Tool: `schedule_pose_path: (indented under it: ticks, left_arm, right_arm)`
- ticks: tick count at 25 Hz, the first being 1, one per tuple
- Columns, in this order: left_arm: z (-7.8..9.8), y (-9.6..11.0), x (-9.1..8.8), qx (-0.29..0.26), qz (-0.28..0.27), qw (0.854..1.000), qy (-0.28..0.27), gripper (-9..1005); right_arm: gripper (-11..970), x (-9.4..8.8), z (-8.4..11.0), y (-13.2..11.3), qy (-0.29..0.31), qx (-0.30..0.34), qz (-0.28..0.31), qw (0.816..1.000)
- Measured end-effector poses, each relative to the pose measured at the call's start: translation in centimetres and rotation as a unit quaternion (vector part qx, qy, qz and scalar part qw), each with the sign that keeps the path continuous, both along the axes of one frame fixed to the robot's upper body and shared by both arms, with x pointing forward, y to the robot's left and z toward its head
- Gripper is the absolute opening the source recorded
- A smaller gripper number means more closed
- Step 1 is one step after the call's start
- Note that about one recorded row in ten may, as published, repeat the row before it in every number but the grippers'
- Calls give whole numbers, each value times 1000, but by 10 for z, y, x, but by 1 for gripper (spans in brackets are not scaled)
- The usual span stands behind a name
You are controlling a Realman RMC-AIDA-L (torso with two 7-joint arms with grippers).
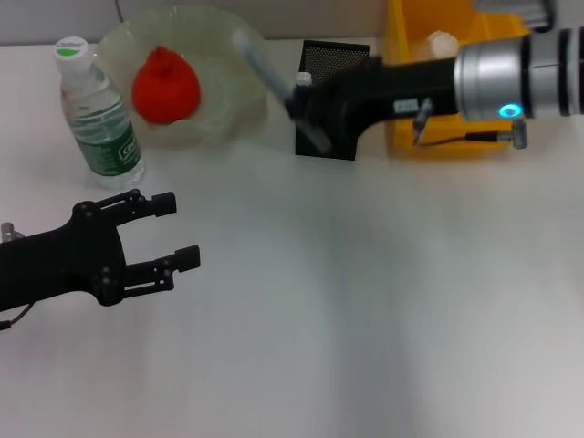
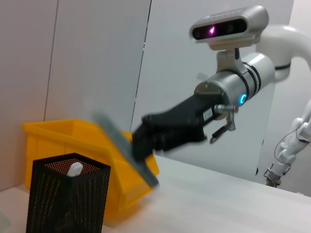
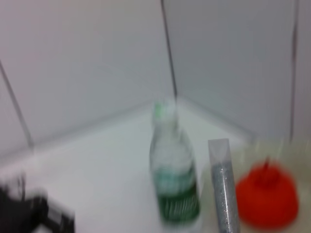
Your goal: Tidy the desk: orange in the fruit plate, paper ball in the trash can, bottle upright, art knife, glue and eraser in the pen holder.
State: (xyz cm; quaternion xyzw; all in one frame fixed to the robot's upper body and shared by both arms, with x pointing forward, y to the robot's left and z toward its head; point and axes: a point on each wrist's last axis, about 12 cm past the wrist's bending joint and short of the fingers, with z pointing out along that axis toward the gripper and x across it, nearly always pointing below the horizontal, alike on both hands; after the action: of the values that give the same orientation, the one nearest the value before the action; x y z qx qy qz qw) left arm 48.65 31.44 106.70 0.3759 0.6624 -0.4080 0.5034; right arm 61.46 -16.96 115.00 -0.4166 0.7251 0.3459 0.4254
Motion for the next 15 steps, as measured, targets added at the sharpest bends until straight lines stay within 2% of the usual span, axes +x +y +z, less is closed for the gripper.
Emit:
schedule_pose_path:
  ticks: [4, 8, 11, 15]
  left_arm:
    - [0, -1, 0, 0, -1, 1000, -1, 798]
    - [0, -2, 1, 1, -2, 1000, -5, 798]
    - [-1, -3, 1, 2, -1, 1000, -7, 798]
    - [-1, -5, 1, 2, -3, 1000, -12, 798]
  right_arm:
    - [131, 0, -4, -18, -32, 72, -32, 996]
    - [132, 2, -11, -29, -56, 114, -69, 989]
    - [133, 6, -16, -33, -67, 128, -102, 984]
    - [134, 16, -23, -30, -70, 115, -138, 981]
